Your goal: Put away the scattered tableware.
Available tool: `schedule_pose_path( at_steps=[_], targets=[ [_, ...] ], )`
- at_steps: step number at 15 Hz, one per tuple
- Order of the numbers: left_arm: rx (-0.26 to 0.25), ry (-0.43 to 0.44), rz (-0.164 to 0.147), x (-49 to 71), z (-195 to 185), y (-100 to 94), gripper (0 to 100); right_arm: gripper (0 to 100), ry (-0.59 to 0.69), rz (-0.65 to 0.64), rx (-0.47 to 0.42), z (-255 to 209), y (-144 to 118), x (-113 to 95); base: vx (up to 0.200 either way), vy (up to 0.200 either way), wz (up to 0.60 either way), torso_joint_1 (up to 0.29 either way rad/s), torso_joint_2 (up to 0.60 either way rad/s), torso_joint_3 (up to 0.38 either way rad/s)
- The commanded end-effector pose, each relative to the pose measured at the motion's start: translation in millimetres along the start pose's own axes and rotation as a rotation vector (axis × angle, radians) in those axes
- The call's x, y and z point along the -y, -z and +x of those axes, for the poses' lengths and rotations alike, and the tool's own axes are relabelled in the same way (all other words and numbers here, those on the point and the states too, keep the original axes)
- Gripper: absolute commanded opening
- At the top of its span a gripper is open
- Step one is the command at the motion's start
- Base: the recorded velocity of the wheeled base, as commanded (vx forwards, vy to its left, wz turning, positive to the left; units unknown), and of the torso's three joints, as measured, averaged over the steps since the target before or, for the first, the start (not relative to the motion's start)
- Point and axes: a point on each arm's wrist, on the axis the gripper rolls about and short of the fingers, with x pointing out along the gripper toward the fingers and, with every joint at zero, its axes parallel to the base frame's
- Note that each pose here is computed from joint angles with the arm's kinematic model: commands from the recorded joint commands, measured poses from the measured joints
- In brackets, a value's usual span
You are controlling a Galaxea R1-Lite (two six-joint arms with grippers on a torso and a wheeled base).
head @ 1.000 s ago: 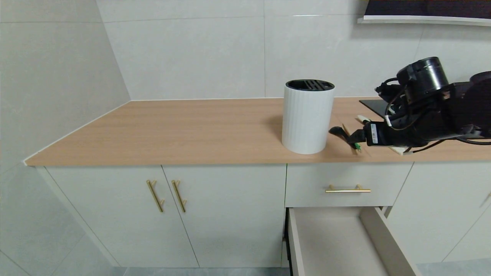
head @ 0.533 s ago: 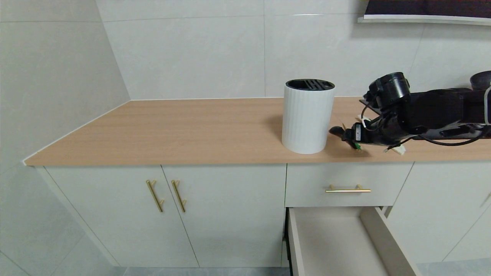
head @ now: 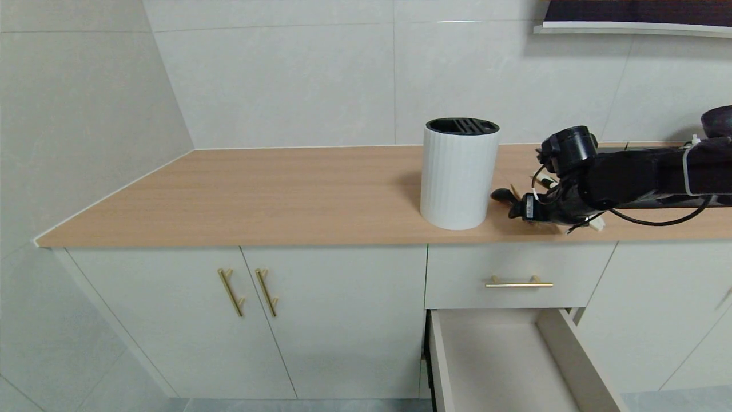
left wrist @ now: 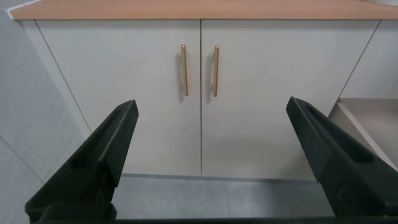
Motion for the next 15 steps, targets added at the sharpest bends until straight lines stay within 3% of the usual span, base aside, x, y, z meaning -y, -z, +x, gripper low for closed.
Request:
schedule_pose_path(
  at_steps=[1, 2, 3, 15],
  targets=[
    [0.001, 0.0, -0.001, 0.0, 0, -0.1, 100, 100, 0.004, 0.0, -0.008, 5, 1, 0, 0.0, 0.0, 0.0, 0.0, 0.0, 0.0],
    [0.001, 0.0, -0.001, 0.0, 0, -0.1, 100, 100, 0.004, 0.0, -0.008, 5, 1, 0, 0.0, 0.0, 0.0, 0.0, 0.0, 0.0],
    [0.001, 0.0, -0.001, 0.0, 0, -0.1, 100, 0, 0.004, -0.001, -0.009, 6, 2, 0, 0.0, 0.0, 0.0, 0.0, 0.0, 0.0],
    [0.001, 0.0, -0.001, 0.0, 0, -0.1, 100, 0, 0.0, 0.016, 0.021, -19, -6, 7, 0.0, 0.0, 0.0, 0.0, 0.0, 0.0]
  ],
)
